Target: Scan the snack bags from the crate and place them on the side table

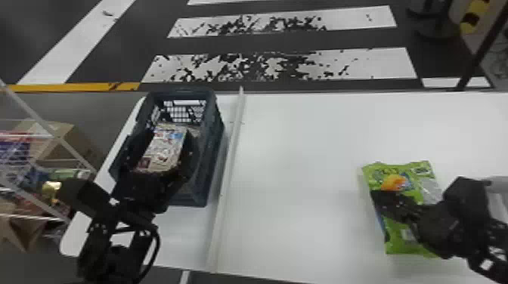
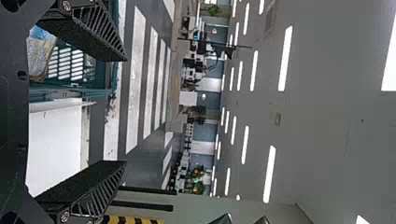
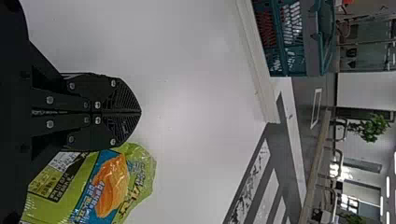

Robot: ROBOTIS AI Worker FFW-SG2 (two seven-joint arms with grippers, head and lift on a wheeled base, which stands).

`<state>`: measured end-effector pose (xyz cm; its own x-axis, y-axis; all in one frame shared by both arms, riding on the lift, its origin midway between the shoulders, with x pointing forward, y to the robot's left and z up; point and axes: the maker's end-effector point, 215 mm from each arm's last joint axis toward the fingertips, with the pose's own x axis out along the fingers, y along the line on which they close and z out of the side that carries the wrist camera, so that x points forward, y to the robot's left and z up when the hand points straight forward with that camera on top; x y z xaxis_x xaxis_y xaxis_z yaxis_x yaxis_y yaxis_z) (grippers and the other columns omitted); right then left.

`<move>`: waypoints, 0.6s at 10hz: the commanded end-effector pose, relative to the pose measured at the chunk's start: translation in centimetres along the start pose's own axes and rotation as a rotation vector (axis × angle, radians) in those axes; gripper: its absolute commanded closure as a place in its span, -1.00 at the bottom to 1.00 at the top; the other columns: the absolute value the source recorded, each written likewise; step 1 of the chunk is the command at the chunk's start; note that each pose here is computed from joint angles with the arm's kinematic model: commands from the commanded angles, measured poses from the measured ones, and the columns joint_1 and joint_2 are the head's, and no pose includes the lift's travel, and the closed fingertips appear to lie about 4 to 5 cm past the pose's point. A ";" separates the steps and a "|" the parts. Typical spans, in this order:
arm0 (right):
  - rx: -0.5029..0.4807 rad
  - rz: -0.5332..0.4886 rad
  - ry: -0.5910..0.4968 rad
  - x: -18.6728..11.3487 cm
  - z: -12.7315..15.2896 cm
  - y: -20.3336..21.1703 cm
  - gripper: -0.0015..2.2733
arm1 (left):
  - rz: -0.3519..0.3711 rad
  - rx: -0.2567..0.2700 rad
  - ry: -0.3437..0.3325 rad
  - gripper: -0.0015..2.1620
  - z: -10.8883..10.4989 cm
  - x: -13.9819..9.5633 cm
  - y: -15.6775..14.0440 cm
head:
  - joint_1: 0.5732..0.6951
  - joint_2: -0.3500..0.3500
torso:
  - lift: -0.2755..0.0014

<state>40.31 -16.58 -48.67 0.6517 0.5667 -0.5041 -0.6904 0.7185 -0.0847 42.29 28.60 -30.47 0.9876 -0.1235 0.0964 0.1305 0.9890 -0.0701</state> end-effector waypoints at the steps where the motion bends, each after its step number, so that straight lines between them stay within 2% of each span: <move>1: 0.045 -0.064 -0.068 -2.0 2.0 -2.6 0.95 | 0.000 -0.001 -0.003 -0.92 0.1 0.0 0.0 | 1.00 0.47 | 0.30; 3: 0.093 -0.161 -0.072 -5.6 0.5 -6.7 0.95 | 0.003 -0.001 0.003 -0.92 -0.1 -0.1 0.2 | 1.00 0.36 | 0.30; 6: 0.113 -0.277 -0.098 -10.9 -1.8 -10.0 0.93 | 0.002 -0.009 0.005 -0.92 -0.5 0.1 0.0 | 1.00 0.09 | 0.30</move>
<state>39.95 -29.25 -44.36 0.8230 0.3982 -0.4052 -0.4724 0.8758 -0.0987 42.38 28.61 -30.91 0.9883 -0.1223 0.0911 0.1296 0.9885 -0.0780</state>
